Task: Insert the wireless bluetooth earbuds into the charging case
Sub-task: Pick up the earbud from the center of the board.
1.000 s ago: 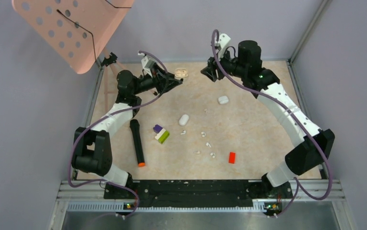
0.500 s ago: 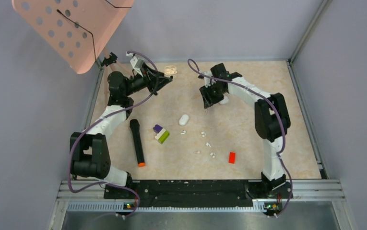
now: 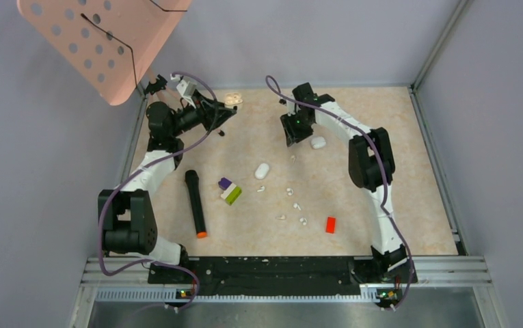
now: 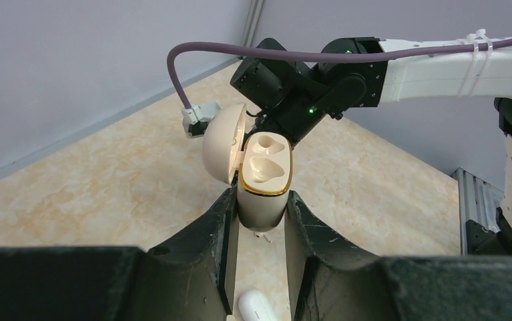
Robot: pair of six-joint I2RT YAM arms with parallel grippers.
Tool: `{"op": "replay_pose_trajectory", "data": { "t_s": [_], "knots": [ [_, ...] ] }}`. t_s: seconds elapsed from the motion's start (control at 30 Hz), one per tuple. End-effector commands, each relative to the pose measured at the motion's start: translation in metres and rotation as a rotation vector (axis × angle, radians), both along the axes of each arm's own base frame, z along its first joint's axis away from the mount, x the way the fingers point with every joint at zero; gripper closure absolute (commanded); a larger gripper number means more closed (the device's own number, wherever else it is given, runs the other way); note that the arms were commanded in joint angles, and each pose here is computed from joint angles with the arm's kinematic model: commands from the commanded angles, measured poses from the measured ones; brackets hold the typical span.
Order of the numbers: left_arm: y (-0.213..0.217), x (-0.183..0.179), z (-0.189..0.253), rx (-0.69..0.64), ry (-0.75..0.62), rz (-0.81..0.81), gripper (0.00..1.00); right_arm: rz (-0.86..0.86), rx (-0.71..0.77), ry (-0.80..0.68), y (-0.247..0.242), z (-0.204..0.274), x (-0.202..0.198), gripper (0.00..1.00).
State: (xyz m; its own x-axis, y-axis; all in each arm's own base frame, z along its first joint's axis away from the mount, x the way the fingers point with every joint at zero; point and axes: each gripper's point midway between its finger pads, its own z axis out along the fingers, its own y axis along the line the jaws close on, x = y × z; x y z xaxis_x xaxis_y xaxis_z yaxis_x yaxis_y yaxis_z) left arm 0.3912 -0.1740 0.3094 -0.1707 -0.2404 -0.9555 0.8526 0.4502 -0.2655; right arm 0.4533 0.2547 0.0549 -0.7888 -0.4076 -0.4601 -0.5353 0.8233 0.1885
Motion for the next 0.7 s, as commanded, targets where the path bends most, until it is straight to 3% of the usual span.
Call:
{"op": "replay_pose_trajectory", "data": {
  "t_s": [0.0,0.43,0.67],
  "knots": [
    [0.003,0.0,0.013,-0.002,-0.053,0.018,1.0,-0.015,-0.028,0.051,-0.006,0.005,-0.006,0.57],
    [0.001,-0.002,0.01,0.005,-0.039,0.002,1.0,0.037,-0.08,0.101,-0.003,-0.006,-0.037,0.6],
    [0.001,-0.004,0.009,0.006,-0.038,0.002,1.0,0.051,-0.074,0.11,0.001,-0.007,-0.04,0.57]
  ]
}}
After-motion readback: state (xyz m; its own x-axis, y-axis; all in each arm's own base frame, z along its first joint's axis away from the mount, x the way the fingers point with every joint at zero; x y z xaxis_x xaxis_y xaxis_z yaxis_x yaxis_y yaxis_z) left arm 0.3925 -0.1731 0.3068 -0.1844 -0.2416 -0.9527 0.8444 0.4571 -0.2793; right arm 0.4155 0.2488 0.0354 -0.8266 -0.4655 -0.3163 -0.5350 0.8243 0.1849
